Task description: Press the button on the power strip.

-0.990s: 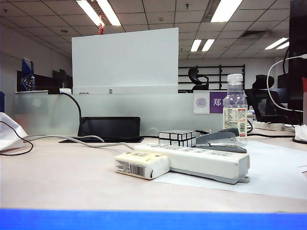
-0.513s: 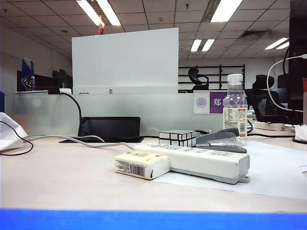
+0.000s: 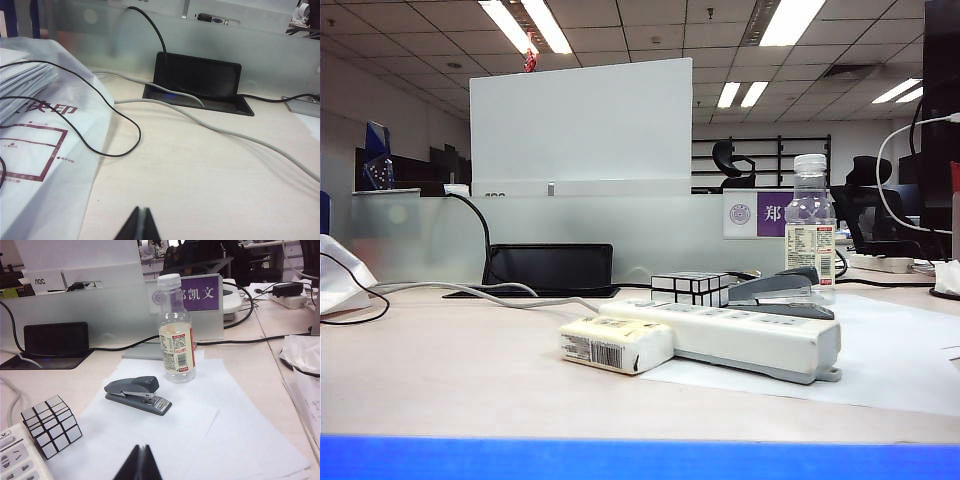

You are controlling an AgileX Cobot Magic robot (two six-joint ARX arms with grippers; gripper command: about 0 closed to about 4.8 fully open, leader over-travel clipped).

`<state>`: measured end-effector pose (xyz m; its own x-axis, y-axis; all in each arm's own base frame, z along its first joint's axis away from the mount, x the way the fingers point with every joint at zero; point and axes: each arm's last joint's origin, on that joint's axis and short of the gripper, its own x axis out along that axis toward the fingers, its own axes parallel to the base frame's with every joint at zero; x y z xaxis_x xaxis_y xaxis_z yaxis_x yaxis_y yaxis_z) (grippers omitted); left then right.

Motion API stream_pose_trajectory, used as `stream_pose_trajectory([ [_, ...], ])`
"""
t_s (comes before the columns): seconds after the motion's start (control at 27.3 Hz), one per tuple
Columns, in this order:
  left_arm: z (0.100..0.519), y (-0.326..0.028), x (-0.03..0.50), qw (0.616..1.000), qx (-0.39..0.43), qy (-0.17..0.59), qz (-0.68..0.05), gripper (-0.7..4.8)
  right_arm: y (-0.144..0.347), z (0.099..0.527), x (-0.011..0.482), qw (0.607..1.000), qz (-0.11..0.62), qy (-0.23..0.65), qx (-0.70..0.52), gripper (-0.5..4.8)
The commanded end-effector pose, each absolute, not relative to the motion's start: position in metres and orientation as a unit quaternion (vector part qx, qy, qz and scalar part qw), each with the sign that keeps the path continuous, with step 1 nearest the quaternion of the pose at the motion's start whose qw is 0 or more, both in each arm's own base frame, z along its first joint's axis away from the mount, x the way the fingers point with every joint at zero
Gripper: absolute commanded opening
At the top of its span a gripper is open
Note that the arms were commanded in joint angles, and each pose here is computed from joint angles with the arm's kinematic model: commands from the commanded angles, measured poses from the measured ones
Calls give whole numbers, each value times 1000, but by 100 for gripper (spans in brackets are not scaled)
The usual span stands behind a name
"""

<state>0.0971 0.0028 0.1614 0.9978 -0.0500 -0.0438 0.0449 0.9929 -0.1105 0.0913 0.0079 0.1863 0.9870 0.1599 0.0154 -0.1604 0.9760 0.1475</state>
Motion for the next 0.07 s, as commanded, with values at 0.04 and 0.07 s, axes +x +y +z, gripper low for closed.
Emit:
stream_pose_trajectory([
  [0.04, 162, 3, 97, 998, -54, 20, -26, -5, 8, 189, 91, 994, 82, -10, 74, 0],
  [0.07, 162, 3, 97, 998, -54, 20, -26, -5, 8, 189, 91, 994, 82, -10, 74, 0],
])
